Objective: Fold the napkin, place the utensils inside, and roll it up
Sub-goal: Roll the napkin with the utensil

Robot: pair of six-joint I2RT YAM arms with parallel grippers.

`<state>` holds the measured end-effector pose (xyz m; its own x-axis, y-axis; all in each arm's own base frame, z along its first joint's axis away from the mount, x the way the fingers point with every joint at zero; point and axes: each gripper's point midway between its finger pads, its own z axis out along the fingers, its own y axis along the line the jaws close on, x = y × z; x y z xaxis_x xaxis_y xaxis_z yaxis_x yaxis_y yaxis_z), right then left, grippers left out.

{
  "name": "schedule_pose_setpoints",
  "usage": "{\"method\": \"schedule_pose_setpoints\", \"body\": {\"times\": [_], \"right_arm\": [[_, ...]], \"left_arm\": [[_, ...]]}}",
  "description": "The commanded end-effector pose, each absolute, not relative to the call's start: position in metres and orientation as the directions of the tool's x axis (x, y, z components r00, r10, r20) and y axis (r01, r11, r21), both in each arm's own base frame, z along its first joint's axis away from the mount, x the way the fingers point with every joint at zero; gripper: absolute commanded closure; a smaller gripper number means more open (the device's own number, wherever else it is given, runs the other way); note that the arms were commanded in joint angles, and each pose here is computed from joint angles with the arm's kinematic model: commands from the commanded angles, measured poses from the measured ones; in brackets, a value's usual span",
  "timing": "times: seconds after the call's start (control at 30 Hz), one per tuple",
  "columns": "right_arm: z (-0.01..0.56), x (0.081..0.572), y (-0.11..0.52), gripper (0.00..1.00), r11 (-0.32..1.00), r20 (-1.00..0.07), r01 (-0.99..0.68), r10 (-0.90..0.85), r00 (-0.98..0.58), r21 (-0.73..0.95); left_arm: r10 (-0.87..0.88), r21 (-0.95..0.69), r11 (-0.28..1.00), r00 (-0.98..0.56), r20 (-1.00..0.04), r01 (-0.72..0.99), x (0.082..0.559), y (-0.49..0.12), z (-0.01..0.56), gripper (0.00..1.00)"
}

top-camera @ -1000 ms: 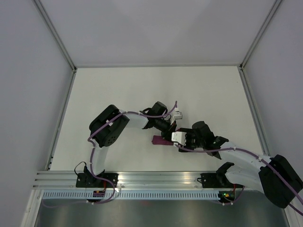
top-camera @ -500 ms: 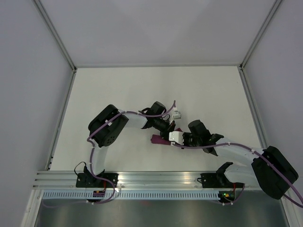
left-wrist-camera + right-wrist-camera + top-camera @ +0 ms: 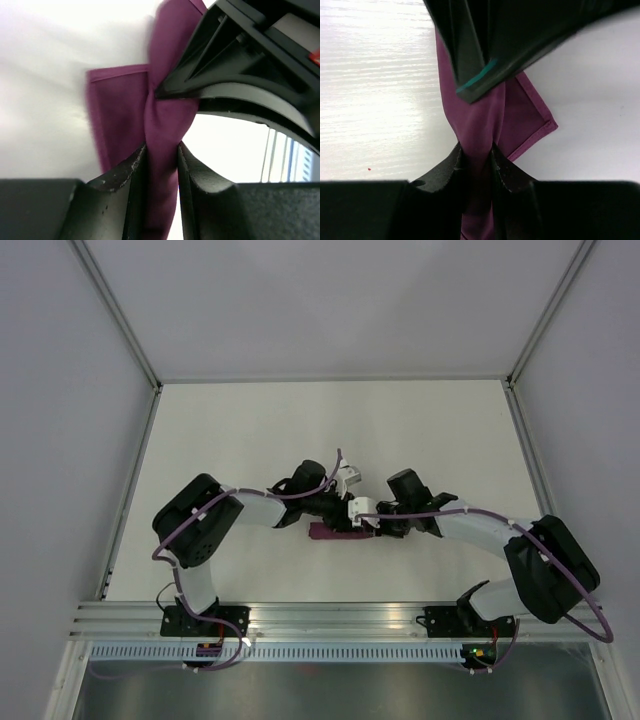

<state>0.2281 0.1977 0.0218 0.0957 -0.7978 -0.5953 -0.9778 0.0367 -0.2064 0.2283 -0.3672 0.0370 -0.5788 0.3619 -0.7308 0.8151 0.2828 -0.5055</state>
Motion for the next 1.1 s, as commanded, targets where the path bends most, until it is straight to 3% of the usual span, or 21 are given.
{"method": "schedule_pose_setpoints", "body": {"times": [0.0,0.3,0.47,0.57,0.83,1.07], "right_arm": [[0.008,0.206,0.17,0.87,0.041,-0.521,-0.999,-0.853,-0.032,-0.006],[0.001,0.213,0.162,0.88,0.02,-0.477,-0.989,-0.875,-0.089,0.148],[-0.005,0.211,0.162,0.88,0.002,-0.458,-0.971,-0.882,-0.115,0.239],[-0.009,0.217,0.162,0.88,0.005,-0.443,-0.961,-0.886,-0.133,0.278],[-0.021,0.23,0.165,0.88,0.025,-0.415,-0.925,-0.889,-0.195,0.38],[-0.021,0.238,0.167,0.89,0.03,-0.402,-0.914,-0.892,-0.207,0.405]], "left_arm": [[0.155,-0.433,0.49,-0.565,-0.811,0.756,0.285,-0.345,0.069,0.66],[0.004,-0.321,0.667,-0.433,-0.901,0.673,0.309,-0.309,0.097,0.64],[-0.113,-0.27,0.71,-0.274,-0.955,0.65,0.311,-0.287,0.128,0.61],[-0.099,-0.205,0.734,-0.196,-0.976,0.648,0.303,-0.277,0.136,0.59],[0.113,0.131,0.71,0.072,-0.991,0.692,0.27,-0.304,0.15,0.54],[0.373,0.426,0.544,0.247,-0.895,0.723,0.24,-0.342,0.115,0.51]]}}
